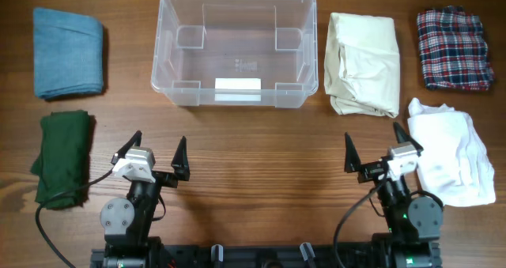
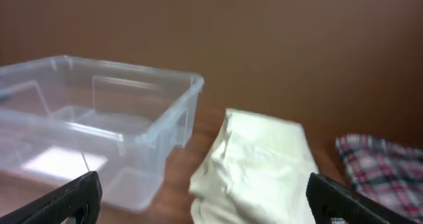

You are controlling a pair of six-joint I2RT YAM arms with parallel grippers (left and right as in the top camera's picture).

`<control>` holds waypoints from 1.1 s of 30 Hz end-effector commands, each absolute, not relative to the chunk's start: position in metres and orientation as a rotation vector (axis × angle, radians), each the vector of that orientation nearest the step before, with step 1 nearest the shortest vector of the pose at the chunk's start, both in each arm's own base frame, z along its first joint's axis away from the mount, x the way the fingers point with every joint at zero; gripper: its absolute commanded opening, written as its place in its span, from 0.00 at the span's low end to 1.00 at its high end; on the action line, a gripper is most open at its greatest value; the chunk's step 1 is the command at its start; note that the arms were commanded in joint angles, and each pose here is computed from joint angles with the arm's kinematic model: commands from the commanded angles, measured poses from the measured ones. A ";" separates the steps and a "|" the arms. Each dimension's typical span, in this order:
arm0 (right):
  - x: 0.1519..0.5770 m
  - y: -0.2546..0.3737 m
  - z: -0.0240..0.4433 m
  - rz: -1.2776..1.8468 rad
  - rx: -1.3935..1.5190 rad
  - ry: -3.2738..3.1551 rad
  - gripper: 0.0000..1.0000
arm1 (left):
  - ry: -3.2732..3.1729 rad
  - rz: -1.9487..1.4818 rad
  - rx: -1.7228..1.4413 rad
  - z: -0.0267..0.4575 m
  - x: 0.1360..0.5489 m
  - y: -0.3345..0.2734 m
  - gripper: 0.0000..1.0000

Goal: Pack container
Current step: 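Reach the right gripper over to the cream folded garment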

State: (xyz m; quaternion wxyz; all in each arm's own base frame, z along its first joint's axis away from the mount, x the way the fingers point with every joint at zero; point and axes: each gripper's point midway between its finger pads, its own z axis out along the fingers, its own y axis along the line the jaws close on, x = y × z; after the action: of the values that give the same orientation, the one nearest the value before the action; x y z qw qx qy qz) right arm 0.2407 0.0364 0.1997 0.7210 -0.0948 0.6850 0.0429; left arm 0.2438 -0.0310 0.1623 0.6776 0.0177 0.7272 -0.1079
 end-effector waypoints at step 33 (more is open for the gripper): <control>0.422 -0.021 0.280 0.360 -0.180 2.167 1.00 | 1.637 -0.244 0.033 0.160 0.244 -0.031 1.00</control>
State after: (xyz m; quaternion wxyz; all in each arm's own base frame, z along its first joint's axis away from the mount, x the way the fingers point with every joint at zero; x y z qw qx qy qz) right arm 0.4074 0.0115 0.3026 0.4788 -0.1505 0.8568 0.1187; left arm 0.2438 -0.0310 0.1622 0.6775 0.0177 0.7273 -0.1079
